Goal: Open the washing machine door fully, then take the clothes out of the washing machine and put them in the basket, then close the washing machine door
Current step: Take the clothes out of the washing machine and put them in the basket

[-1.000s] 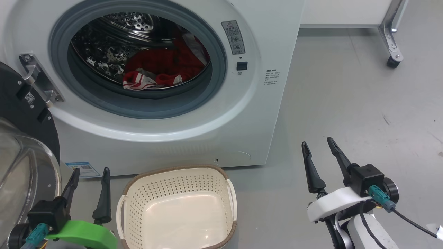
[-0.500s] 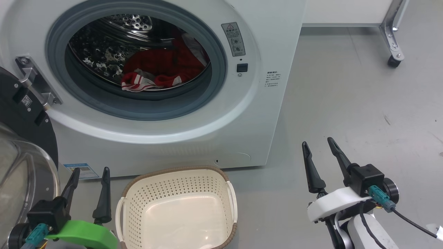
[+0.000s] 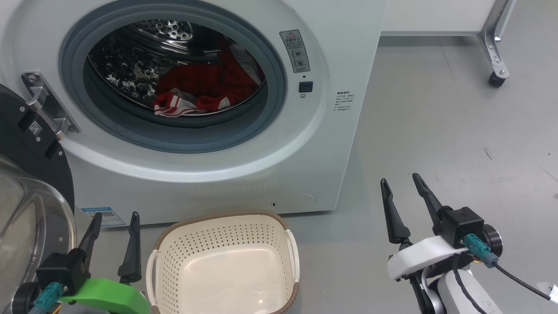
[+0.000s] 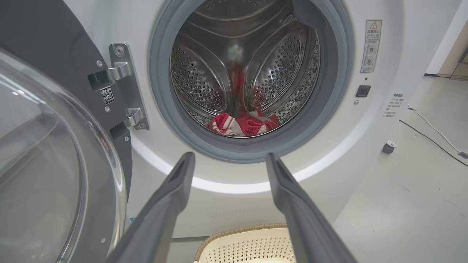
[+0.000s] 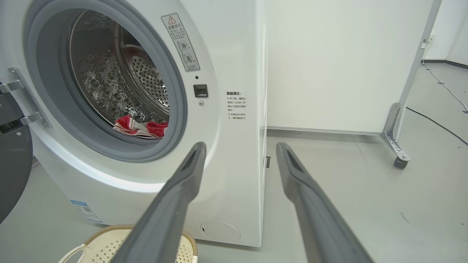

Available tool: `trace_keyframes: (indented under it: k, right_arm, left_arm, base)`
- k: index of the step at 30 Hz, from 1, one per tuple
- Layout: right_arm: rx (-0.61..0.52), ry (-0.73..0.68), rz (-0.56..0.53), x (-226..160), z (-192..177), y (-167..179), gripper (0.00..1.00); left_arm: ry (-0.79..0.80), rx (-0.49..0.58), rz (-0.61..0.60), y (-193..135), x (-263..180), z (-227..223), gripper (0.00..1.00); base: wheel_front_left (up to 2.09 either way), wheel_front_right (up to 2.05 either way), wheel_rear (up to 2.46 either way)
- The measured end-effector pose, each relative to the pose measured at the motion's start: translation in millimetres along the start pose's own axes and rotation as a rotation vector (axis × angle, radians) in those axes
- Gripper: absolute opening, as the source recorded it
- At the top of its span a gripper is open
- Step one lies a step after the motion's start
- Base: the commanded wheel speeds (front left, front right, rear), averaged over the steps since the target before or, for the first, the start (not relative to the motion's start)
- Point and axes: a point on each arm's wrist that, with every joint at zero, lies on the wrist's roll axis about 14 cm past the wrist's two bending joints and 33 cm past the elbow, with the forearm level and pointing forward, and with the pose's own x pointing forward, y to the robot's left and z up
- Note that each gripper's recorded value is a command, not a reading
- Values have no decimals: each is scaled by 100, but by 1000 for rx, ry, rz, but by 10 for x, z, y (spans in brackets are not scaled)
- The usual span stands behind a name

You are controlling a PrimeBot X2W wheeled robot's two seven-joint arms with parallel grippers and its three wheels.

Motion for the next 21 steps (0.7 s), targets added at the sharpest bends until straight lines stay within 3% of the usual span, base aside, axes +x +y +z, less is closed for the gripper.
trace_keyframes:
  k: [9,21]
  right_arm:
    - [1,7,0,33,-33,-7,100]
    - [1,36,12,208,-171,0,100]
  left_arm:
    - [50,-6,-53,-144,76,-137,100]
    - [248,-57,-217,-526,724,-493,100]
  base:
    - [0,0,0]
    - [0,0,0]
